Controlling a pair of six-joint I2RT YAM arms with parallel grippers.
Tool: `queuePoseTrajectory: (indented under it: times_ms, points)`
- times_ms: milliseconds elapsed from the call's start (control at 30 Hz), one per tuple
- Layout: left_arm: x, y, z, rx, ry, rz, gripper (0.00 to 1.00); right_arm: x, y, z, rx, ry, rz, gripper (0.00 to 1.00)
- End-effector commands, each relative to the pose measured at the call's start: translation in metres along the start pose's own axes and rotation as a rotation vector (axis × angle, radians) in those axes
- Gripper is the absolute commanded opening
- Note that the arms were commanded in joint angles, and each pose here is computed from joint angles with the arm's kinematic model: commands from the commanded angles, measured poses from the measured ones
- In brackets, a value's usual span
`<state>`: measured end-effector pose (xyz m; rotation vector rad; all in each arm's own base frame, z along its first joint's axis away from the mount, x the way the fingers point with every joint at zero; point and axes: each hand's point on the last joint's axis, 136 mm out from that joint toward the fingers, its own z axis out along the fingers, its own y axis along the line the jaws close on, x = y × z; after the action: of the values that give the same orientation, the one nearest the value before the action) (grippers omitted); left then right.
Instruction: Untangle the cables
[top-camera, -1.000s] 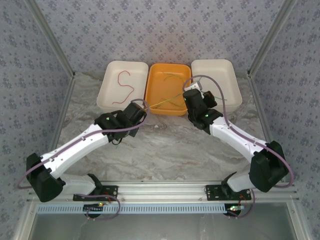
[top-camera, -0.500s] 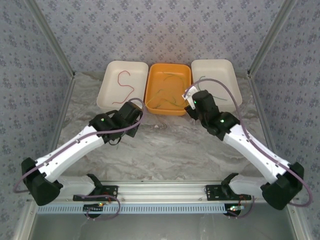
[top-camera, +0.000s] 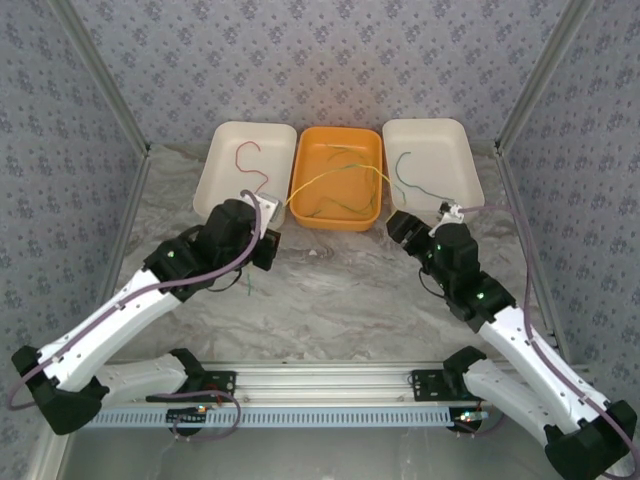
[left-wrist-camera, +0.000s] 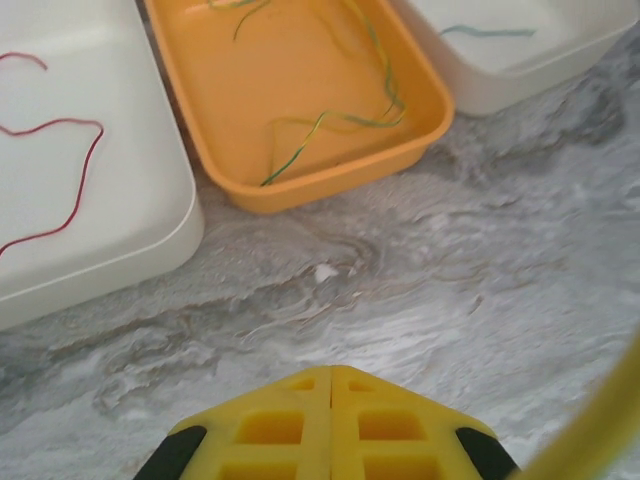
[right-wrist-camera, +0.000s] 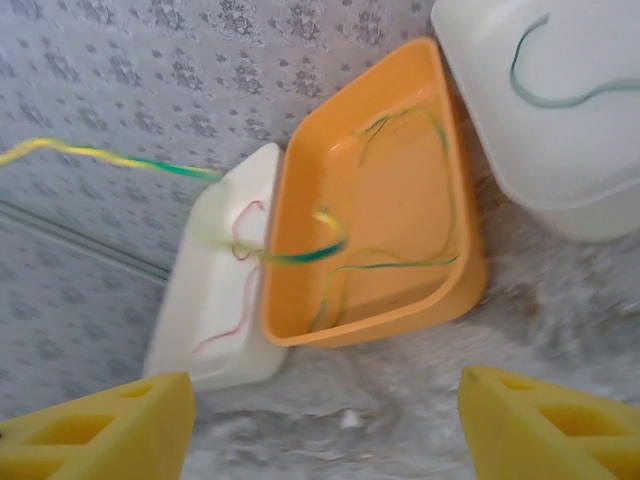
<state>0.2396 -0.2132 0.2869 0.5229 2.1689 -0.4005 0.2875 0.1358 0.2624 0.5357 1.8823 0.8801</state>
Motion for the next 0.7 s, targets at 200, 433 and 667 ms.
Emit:
queuePoseTrajectory:
  times_ms: [200,433,667]
  points:
    - [-0.007,-0.016,-0.003,0.113,-0.083,-0.077,0.0,-0.013,0.071,-0.005,-0.313,-0.054,0.615,0.83]
    - [-0.006,-0.029,0.006,0.181,-0.099,-0.111,0.0,-0.003,0.142,0.006,-0.441,0.031,0.591,0.83]
    - [-0.004,-0.048,0.01,0.234,-0.089,-0.103,0.0,-0.001,0.183,0.028,-0.477,0.041,0.52,0.73]
